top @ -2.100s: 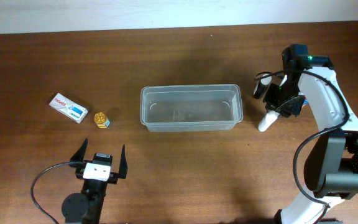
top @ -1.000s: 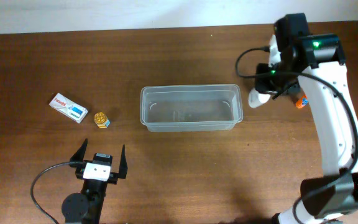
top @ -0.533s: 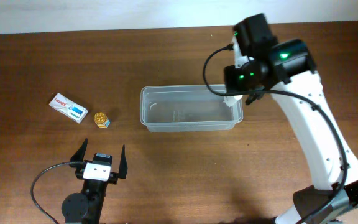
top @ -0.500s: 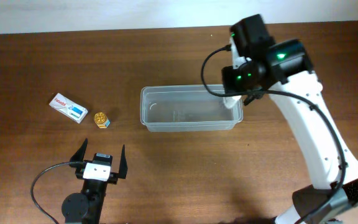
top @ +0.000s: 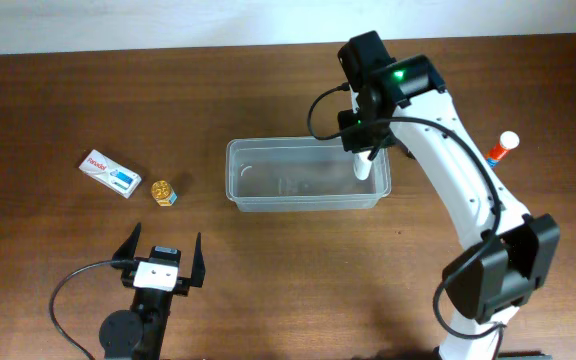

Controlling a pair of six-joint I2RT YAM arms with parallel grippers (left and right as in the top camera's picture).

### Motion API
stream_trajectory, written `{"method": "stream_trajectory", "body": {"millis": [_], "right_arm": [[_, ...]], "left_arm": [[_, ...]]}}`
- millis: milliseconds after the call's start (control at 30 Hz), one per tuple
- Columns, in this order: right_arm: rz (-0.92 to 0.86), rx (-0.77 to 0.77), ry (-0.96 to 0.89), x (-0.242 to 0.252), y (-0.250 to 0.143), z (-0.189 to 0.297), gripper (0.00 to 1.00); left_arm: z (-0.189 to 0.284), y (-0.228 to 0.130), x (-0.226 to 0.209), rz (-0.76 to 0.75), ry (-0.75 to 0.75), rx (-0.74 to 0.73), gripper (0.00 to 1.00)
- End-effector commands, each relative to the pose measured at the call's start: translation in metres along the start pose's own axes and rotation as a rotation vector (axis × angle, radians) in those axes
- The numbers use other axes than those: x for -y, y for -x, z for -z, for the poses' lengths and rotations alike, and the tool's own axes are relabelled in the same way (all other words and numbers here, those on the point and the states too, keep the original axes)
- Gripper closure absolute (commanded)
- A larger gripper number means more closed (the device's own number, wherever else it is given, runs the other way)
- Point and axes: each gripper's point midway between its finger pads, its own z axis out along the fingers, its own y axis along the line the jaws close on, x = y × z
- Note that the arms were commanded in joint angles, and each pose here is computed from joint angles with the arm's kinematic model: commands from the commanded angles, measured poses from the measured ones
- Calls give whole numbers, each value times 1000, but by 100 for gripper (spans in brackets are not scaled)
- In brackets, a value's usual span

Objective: Pack container
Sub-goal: 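Lift the lotion bottle and carry it left over the container, then lower the lotion bottle into the container's right end and release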

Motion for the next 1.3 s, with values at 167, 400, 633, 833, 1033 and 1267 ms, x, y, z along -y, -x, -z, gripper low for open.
{"method": "stream_trajectory", "body": {"millis": [167,400,633,833,1033,1267], "right_arm": [[1,3,-24,1,8,-18,73],[2,-7,-27,1,7,-27,73],[5,-31,-62,6,-2,-45,73],[4,-17,-77,8,-2,-57,73],[2,0,-80,8,0,-65,73],[0,11,-89,9,0,-76,73]], "left_arm": [[0,-1,-2,-12,10,-1,1],[0,-1,-2,-12,10,-1,1],[0,-1,-2,-12,10,-1,1],[0,-1,-2,-12,10,-1,1],[0,-1,-2,-12,10,-1,1],[0,-1,-2,-12,10,-1,1]]}}
